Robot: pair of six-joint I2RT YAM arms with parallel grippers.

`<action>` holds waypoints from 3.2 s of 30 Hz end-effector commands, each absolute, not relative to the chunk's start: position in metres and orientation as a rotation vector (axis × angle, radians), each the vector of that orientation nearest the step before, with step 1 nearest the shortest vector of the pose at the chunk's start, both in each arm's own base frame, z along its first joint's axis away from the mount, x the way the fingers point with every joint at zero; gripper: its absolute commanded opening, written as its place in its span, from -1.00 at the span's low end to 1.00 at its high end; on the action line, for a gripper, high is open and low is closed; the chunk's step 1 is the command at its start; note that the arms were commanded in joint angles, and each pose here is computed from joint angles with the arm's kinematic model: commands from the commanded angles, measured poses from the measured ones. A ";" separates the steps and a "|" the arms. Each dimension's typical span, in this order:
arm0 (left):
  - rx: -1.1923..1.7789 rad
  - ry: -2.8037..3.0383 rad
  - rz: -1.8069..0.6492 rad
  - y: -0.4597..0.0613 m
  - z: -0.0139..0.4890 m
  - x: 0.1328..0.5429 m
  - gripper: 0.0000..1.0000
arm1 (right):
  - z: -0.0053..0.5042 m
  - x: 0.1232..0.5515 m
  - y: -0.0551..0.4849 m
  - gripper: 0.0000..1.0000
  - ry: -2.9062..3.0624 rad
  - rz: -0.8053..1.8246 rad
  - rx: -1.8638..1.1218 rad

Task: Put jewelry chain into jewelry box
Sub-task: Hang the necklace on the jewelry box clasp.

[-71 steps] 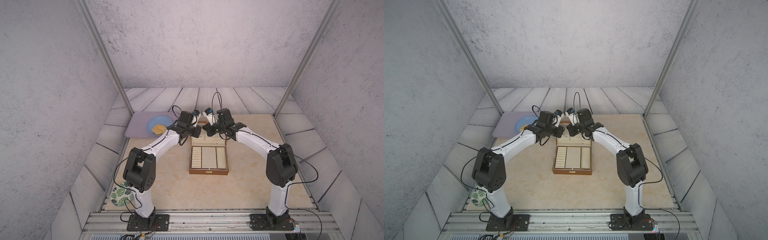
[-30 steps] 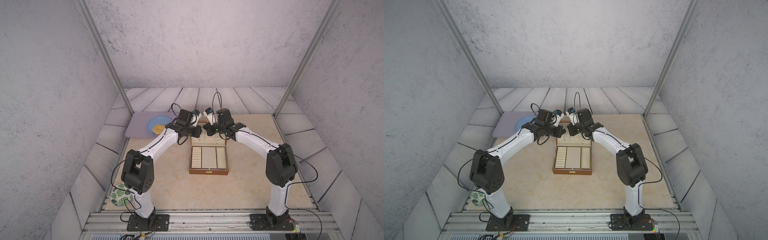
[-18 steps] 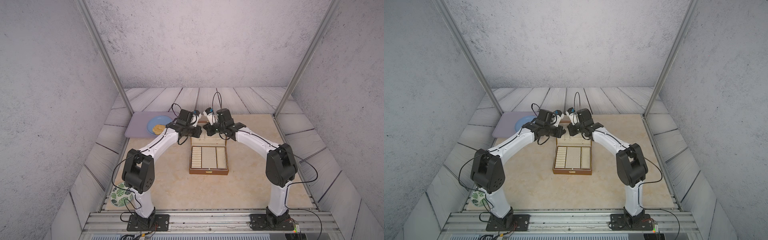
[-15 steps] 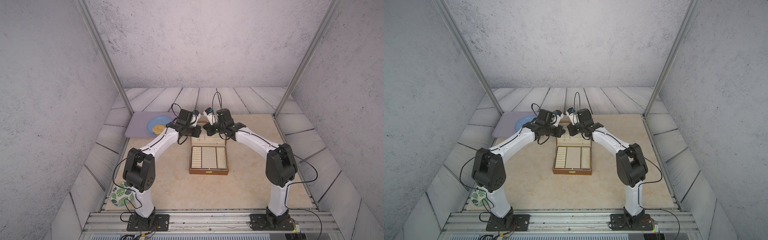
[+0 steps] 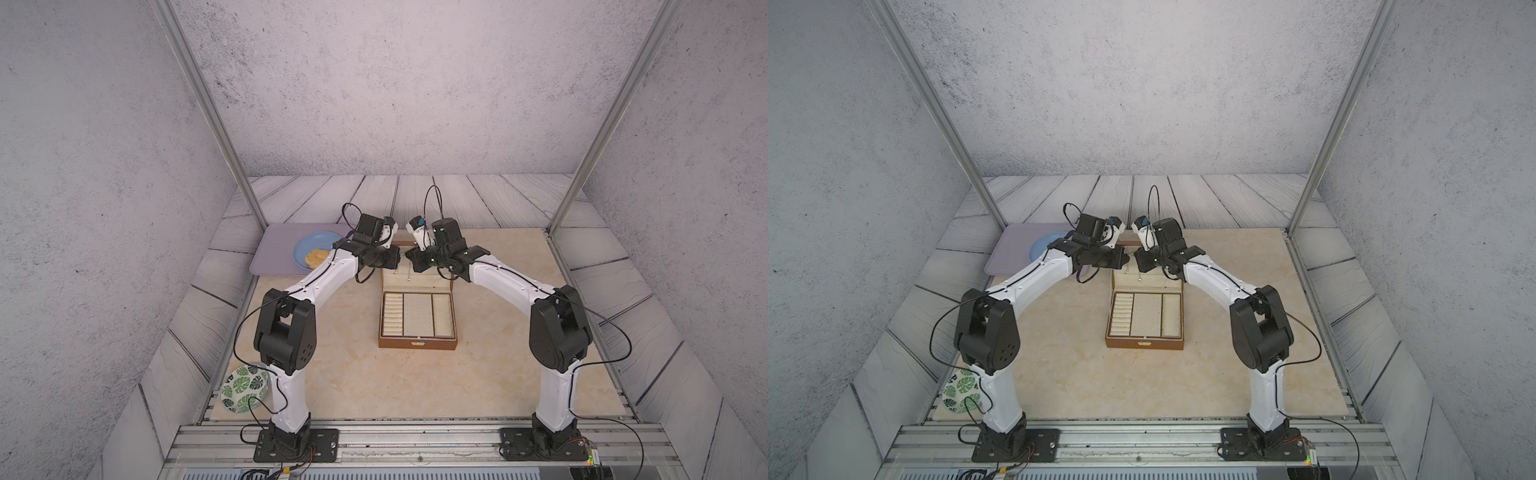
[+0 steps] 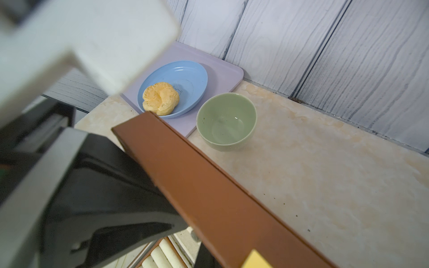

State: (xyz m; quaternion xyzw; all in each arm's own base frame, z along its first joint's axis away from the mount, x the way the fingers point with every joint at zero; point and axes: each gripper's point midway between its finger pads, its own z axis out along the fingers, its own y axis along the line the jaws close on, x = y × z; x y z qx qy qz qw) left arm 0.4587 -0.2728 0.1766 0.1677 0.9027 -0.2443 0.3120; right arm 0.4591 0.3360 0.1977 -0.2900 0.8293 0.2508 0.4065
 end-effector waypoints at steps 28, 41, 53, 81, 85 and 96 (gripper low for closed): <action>0.413 2.487 -0.707 -0.274 0.164 0.448 -1.00 | 0.200 0.457 0.326 -0.53 2.087 0.604 -0.691; 0.371 2.534 -0.852 -0.280 0.173 0.425 -1.00 | 0.207 0.454 0.323 -0.49 2.073 0.603 -0.684; 0.367 2.557 -0.862 -0.278 0.171 0.418 -1.00 | 0.204 0.453 0.326 -0.49 2.074 0.616 -0.691; 0.324 2.587 -0.914 -0.284 0.178 0.424 -1.00 | 0.202 0.455 0.327 -0.49 2.076 0.616 -0.694; 0.325 2.635 -0.861 -0.278 0.160 0.423 -1.00 | 0.202 0.454 0.328 -0.49 2.076 0.618 -0.696; 0.327 2.653 -0.805 -0.274 0.142 0.434 -1.00 | 0.208 0.451 0.326 -0.49 2.069 0.622 -0.695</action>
